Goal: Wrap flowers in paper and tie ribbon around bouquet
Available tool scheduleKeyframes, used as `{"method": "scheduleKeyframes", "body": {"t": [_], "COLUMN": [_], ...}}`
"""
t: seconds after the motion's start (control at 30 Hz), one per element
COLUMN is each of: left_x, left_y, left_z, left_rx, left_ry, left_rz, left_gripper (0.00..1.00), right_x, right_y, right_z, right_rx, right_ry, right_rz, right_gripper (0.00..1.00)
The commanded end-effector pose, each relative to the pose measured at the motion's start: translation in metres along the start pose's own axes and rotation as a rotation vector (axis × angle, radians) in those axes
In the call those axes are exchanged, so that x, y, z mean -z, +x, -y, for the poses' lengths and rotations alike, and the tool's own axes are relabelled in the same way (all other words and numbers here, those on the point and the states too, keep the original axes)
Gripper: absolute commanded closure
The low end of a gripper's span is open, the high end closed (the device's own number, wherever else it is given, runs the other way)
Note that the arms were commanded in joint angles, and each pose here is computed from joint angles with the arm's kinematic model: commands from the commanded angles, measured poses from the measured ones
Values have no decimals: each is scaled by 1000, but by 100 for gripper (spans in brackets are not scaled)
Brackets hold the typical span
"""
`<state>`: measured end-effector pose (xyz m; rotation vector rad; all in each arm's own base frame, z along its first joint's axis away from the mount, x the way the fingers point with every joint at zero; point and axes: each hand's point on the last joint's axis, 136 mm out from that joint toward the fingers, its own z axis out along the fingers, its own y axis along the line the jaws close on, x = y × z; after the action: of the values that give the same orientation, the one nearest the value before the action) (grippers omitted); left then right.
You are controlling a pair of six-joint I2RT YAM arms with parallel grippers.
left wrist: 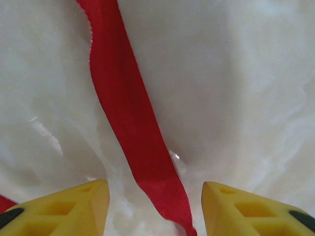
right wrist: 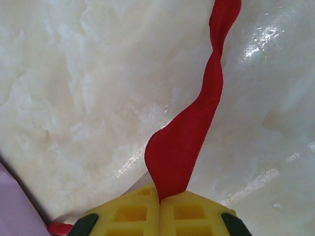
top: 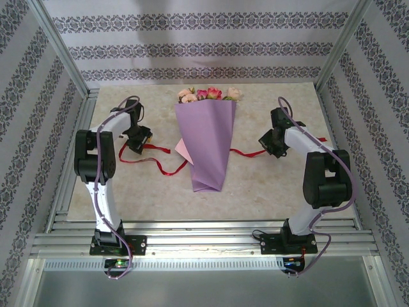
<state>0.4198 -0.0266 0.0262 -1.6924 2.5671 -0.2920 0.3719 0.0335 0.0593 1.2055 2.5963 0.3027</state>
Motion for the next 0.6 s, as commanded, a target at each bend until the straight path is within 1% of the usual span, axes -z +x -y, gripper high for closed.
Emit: {"method": "scheduleKeyframes", "body": {"t": [0.0, 0.03, 0.1, 0.13, 0.2, 0.3, 0.37, 0.47, 0.57], "left_x": [-12, -18, -20, -12, 19, 96, 148, 224, 292], "left_y": [-11, -11, -18, -25, -41, -70, -83, -92, -89], "left_z": [0, 1, 9, 14, 24, 40, 54, 79, 108], "left_rx": [40, 53, 59, 61, 70, 79, 80, 40, -1], "left_ry": [-9, -2, 49, 82, 162, 309, 417, 560, 759], "left_rz": [4, -8, 1, 23, 95, 253, 327, 421, 476], "left_gripper": [61, 70, 94, 100, 100, 100, 100, 100, 100], "right_x": [0, 0, 0, 0, 2, 6, 9, 14, 16], "right_y": [1, 2, 3, 3, 4, 6, 8, 11, 20], "right_z": [-6, -5, -5, -6, -9, -15, -18, -28, -50], "right_rx": [29, 32, 36, 39, 59, 95, 111, 147, 211], "right_ry": [1, 2, 5, 3, -5, -11, -17, -44, -98], "right_rz": [-1, -2, -3, -2, -3, 7, 11, 11, -14], "right_gripper": [100, 100, 100, 100, 100, 100, 100, 100, 100]}}
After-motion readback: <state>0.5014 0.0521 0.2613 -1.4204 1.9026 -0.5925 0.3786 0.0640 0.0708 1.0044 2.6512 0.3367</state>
